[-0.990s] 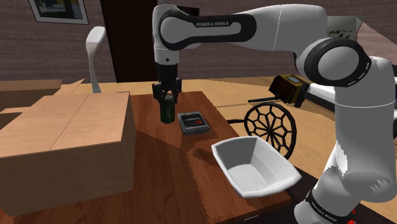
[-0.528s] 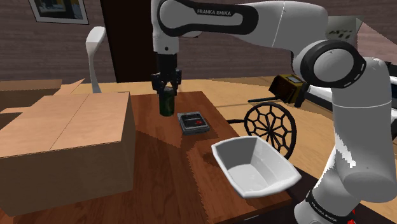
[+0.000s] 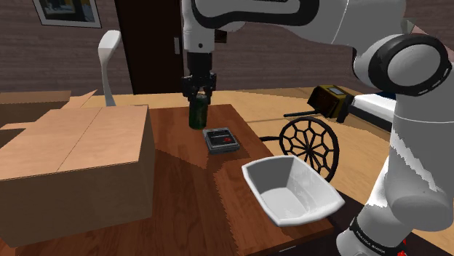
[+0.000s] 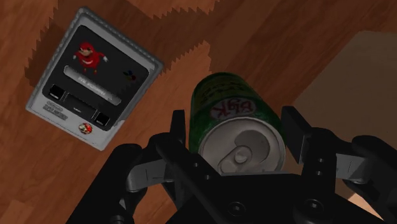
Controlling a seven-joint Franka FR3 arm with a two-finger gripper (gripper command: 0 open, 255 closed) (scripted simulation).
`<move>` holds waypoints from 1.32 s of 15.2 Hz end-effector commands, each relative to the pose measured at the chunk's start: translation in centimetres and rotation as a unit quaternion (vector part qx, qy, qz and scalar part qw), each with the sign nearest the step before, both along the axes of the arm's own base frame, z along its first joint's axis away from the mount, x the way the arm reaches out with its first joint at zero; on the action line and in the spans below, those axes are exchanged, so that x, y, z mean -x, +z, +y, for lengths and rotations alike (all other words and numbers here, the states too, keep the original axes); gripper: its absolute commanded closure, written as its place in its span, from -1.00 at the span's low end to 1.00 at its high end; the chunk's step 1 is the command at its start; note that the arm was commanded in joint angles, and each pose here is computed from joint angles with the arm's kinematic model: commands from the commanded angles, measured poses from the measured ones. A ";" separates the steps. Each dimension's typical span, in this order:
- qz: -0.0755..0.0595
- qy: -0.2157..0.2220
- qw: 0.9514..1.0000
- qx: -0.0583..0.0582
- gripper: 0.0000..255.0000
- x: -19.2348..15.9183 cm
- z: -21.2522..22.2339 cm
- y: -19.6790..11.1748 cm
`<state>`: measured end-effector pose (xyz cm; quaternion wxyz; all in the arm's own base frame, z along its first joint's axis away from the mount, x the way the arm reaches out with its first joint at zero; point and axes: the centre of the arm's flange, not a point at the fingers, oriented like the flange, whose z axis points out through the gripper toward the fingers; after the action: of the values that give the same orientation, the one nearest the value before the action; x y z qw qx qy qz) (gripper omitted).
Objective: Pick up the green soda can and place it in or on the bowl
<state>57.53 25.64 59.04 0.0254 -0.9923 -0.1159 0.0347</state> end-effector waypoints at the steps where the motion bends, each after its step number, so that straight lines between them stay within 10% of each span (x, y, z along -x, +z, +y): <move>1: -0.001 -0.001 1.000 0.000 1.00 2.8 -0.8 0.0; 20: -0.001 -0.001 1.000 0.000 1.00 27.0 -7.1 2.0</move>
<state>31.83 18.94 61.02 0.0252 -0.9924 -0.1155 0.0339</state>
